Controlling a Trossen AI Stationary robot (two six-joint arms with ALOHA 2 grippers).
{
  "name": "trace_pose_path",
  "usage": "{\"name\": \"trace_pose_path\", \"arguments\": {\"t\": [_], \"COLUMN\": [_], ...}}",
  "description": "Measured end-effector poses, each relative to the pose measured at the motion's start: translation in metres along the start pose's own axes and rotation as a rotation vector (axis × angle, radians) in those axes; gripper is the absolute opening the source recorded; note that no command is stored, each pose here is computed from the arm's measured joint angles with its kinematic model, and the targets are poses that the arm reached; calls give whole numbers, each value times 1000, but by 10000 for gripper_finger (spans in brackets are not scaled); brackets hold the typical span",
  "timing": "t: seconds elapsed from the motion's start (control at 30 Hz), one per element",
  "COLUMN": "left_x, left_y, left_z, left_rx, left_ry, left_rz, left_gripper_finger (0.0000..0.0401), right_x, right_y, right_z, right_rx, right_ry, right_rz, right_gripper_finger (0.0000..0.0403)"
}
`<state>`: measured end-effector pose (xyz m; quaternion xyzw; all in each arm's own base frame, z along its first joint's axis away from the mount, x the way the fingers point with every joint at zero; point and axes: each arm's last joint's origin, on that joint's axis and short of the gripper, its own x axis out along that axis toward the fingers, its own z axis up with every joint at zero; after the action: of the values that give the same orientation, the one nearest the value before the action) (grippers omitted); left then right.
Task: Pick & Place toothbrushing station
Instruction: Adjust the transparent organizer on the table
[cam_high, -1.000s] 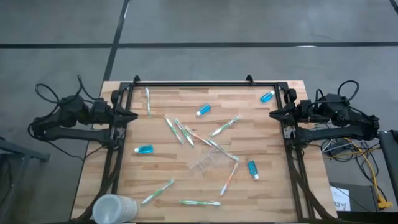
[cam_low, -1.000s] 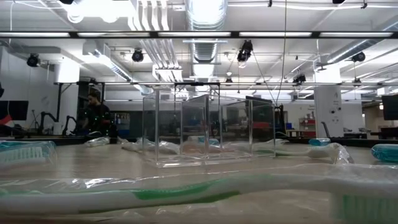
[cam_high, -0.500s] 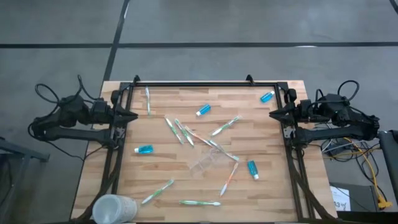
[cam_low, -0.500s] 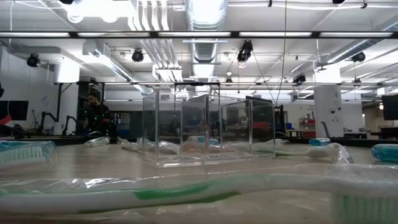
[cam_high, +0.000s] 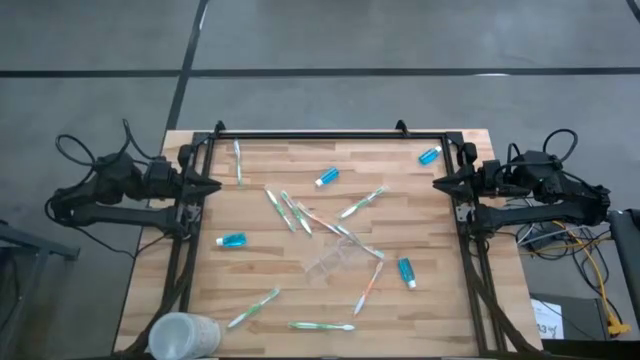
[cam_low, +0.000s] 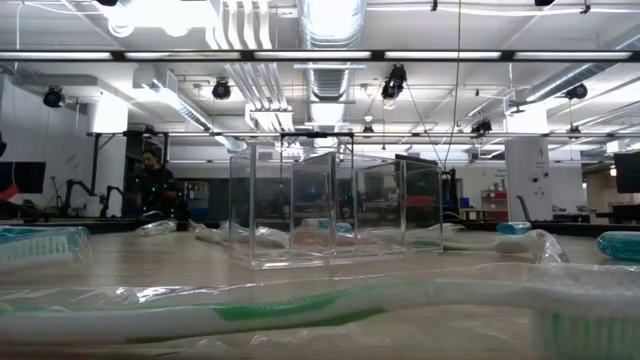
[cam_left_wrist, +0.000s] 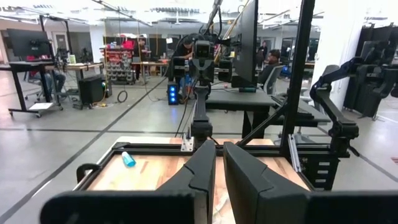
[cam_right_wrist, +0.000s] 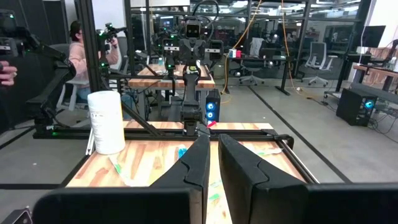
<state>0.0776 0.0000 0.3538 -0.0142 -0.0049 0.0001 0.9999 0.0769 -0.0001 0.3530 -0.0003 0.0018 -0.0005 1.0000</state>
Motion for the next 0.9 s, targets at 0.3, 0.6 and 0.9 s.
{"name": "trace_pose_path", "arguments": {"t": [0.3,0.6,0.9], "left_x": [0,0,0], "left_y": [0,1,4], "left_z": [0,0,1], "left_rx": [-36,7,56], "left_ry": [2,1,-11], "left_rz": [0,52,131], "left_gripper_finger": [39,39,39], "right_x": [0,0,0], "right_y": [0,0,0], "right_z": [0,0,0], "right_rx": [0,0,0], "right_ry": [0,0,-1], "right_rz": [0,1,0], "right_gripper_finger": [34,34,34]}}
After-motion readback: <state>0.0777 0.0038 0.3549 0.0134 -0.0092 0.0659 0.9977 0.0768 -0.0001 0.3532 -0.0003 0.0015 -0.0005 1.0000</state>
